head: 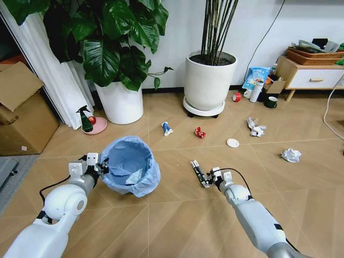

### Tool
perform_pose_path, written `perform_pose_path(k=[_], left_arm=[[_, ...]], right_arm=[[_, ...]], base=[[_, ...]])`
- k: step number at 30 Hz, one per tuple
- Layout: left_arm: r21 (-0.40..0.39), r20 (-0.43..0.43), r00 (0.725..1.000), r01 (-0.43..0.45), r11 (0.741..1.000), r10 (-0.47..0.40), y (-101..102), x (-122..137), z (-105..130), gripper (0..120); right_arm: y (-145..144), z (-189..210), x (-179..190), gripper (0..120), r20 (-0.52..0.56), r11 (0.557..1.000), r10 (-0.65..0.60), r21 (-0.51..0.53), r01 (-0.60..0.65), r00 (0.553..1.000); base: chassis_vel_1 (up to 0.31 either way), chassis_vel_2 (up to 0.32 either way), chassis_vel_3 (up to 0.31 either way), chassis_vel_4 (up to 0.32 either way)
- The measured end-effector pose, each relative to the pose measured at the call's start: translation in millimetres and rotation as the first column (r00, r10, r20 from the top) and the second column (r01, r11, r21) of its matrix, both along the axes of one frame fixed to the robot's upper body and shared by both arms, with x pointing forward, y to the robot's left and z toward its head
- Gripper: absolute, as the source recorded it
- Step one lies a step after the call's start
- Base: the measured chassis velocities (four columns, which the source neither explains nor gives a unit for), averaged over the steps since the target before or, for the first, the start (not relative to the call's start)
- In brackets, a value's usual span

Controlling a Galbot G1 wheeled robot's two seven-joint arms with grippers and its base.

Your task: Pick up the trash bin and place the garbage on the floor into it.

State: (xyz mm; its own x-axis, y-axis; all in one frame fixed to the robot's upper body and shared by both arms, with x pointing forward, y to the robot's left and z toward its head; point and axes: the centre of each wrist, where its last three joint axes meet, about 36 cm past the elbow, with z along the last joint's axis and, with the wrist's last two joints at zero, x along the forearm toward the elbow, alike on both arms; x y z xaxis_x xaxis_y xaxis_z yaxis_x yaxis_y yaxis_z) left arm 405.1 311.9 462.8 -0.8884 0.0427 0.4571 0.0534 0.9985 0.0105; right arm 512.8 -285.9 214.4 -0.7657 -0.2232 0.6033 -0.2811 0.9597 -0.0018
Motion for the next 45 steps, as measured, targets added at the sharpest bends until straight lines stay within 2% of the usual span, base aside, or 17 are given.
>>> perform_pose_path(k=[4, 5, 9, 10, 12, 14, 18, 19, 20, 22, 25, 27, 32, 34, 39, 40, 45], left_arm=[[0.002, 0.002, 1.0, 0.001, 1.0, -0.001, 1, 1, 1, 0], [0.002, 0.002, 1.0, 0.001, 1.0, -0.001, 1, 1, 1, 0], [0.002, -0.002, 1.0, 0.004, 1.0, -0.004, 0, 0, 0, 0], [0.002, -0.002, 1.0, 0.004, 1.0, -0.004, 0, 0, 0, 0], [0.002, -0.004, 1.0, 0.006, 1.0, -0.006, -1, 0, -1, 0], [0.003, -0.005, 1.0, 0.007, 1.0, -0.007, -1, 0, -1, 0], [0.008, -0.004, 1.0, 0.01, 1.0, -0.009, -1, 1, -1, 0], [0.008, -0.004, 1.0, 0.01, 1.0, -0.009, -1, 1, -1, 0], [0.009, -0.005, 1.0, 0.009, 1.0, -0.009, 0, 2, -1, 0], [0.009, -0.005, 1.0, 0.008, 1.0, -0.008, 0, 2, -1, 0], [0.009, -0.006, 1.0, 0.007, 1.0, -0.007, 0, 2, -2, 0], [0.009, -0.007, 1.0, 0.007, 1.0, -0.007, 0, 2, -2, 0], [0.01, -0.007, 1.0, 0.006, 1.0, -0.006, -1, 2, -2, 0], [0.011, -0.007, 1.0, 0.007, 1.0, -0.007, -2, 3, -3, 0], [0.012, -0.006, 1.0, 0.006, 1.0, -0.006, -2, 3, -2, 0], [0.011, -0.006, 1.0, 0.007, 1.0, -0.007, -2, 3, -2, 0], [0.011, -0.003, 1.0, 0.009, 1.0, -0.009, -3, 5, -1, 0]], right_arm=[[-1, -3, -4, 26, -0.005, 1.0, 0.002, -0.003, -0.002, 1.0], [-1, -3, -4, 26, -0.005, 1.0, 0.002, -0.003, -0.002, 1.0], [0, -5, 0, 45, -0.013, 1.0, 0.002, 0.003, -0.002, 1.0], [0, -5, 0, 45, -0.013, 1.0, 0.002, 0.003, -0.002, 1.0], [1, -7, 3, 55, -0.018, 1.0, 0.008, 0.006, -0.008, 1.0], [3, -8, 5, 58, -0.022, 1.0, 0.011, 0.004, -0.011, 1.0], [8, -13, 13, 76, -0.032, 1.0, 0.016, -0.005, -0.017, 0.999], [8, -13, 13, 76, -0.032, 1.0, 0.016, -0.005, -0.017, 0.999], [8, -14, 15, 83, -0.034, 1.0, 0.018, -0.006, -0.019, 0.999], [9, -14, 16, 87, -0.036, 1.0, 0.019, -0.006, -0.019, 0.999], [11, -18, 18, 98, -0.05, 1.0, 0.02, 0.004, -0.02, 0.999], [11, -19, 18, 100, -0.053, 1.0, 0.021, 0.004, -0.021, 0.998], [11, -22, 16, 92, -0.063, 1.0, 0.021, 0.006, -0.021, 0.998], [11, -24, 16, 82, -0.067, 1.0, 0.02, 0.006, -0.02, 0.998], [10, -28, 13, 70, -0.074, 1.0, 0.019, 0.003, -0.019, 0.997], [9, -29, 12, 63, -0.074, 1.0, 0.02, -0.001, -0.02, 0.997], [8, -32, 9, 44, -0.076, 1.0, 0.021, -0.003, -0.021, 0.997]], base=[[0.0, 0.0, 0.0, 0.0], [0.0, 0.0, 0.0, 0.0], [0.0, 0.0, 0.0, 0.0], [0.0, 0.0, 0.0, 0.0], [0.0, 0.0, 0.0, 0.0], [0.0, 0.0, 0.0, 0.0], [0.0, 0.0, 0.0, 0.0], [0.0, 0.0, 0.0, 0.0], [0.0, 0.0, 0.0, 0.0], [0.0, 0.0, 0.0, 0.0], [0.0, 0.0, 0.0, 0.0], [0.0, 0.0, 0.0, 0.0], [0.0, 0.0, 0.0, 0.0], [0.0, 0.0, 0.0, 0.0], [0.0, 0.0, 0.0, 0.0], [0.0, 0.0, 0.0, 0.0], [0.0, 0.0, 0.0, 0.0]])
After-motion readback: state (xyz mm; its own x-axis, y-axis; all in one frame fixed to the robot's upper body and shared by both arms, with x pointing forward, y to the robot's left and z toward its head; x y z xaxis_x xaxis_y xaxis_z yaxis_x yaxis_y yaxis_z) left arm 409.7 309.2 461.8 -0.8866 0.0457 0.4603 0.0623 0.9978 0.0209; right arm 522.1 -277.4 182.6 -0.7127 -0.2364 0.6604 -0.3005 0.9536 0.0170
